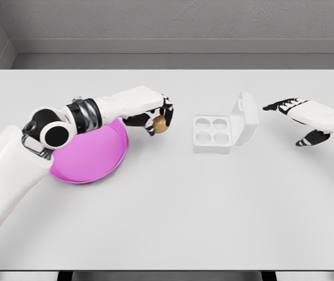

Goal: Pack egg into the box and close the box lid

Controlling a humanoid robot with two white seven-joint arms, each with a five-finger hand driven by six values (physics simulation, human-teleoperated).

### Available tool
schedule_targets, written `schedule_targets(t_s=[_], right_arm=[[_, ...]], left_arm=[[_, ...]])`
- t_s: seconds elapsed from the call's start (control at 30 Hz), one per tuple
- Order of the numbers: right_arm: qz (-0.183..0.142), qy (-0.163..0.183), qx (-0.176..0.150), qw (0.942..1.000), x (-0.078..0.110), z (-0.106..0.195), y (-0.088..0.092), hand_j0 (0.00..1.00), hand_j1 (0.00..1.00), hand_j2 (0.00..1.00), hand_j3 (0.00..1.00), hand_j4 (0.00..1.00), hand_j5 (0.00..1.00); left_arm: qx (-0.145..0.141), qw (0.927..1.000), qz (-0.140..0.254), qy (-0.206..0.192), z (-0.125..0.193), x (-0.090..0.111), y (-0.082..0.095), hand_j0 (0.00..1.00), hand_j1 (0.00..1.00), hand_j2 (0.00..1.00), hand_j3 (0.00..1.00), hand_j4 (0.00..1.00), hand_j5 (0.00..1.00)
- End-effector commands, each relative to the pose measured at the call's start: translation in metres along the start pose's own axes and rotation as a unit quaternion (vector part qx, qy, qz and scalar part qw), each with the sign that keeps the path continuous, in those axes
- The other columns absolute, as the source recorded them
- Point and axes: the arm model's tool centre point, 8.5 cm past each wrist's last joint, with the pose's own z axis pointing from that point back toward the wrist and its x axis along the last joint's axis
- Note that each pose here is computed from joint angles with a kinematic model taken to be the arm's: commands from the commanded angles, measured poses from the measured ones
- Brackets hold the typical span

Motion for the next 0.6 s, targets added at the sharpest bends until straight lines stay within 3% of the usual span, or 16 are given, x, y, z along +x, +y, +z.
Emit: schedule_targets(t_s=[0.0,0.57], right_arm=[[-0.003,0.0,-0.001,1.0,0.0,0.0,-0.001,1.0,1.0,1.0,1.0,1.0,1.0],[-0.003,0.0,-0.002,1.0,0.0,0.0,-0.001,1.0,1.0,1.0,1.0,1.0,1.0]], left_arm=[[0.002,1.0,0.003,-0.004,-0.002,0.002,0.0,0.31,0.31,0.31,0.31,0.31,0.31],[0.012,0.9997,-0.003,-0.02,-0.02,0.02,0.003,0.31,0.31,0.31,0.31,0.31,0.31]])
